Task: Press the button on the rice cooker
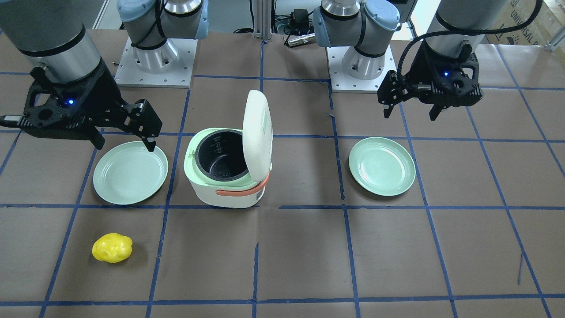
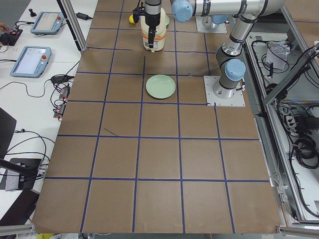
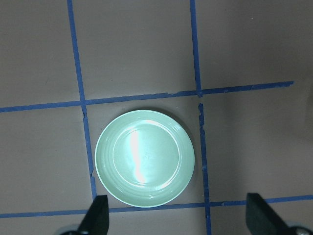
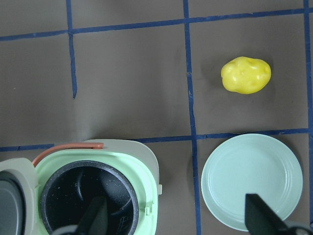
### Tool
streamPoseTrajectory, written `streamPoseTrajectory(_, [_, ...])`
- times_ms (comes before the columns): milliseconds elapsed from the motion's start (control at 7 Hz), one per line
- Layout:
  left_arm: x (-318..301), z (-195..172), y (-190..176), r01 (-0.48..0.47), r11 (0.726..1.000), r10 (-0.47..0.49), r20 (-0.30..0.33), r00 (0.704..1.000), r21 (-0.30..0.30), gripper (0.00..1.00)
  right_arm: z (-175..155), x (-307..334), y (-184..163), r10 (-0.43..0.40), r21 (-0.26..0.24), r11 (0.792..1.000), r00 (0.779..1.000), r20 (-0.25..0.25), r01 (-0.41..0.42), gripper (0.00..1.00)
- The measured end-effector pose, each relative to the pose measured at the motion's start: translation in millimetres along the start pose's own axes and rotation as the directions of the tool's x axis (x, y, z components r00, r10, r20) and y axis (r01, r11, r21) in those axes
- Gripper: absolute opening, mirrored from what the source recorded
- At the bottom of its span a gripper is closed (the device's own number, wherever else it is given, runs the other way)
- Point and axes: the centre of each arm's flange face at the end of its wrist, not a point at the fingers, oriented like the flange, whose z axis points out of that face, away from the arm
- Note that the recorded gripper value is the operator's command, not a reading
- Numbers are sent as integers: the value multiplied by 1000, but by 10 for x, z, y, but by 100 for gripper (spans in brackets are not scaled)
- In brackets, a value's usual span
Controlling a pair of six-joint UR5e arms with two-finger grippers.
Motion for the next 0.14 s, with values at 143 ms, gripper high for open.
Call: streamPoseTrajectory(143, [0, 0, 0, 0, 1000, 0, 0, 1000, 0, 100, 1, -39, 15, -6, 0, 1000, 1000, -1, 6, 100])
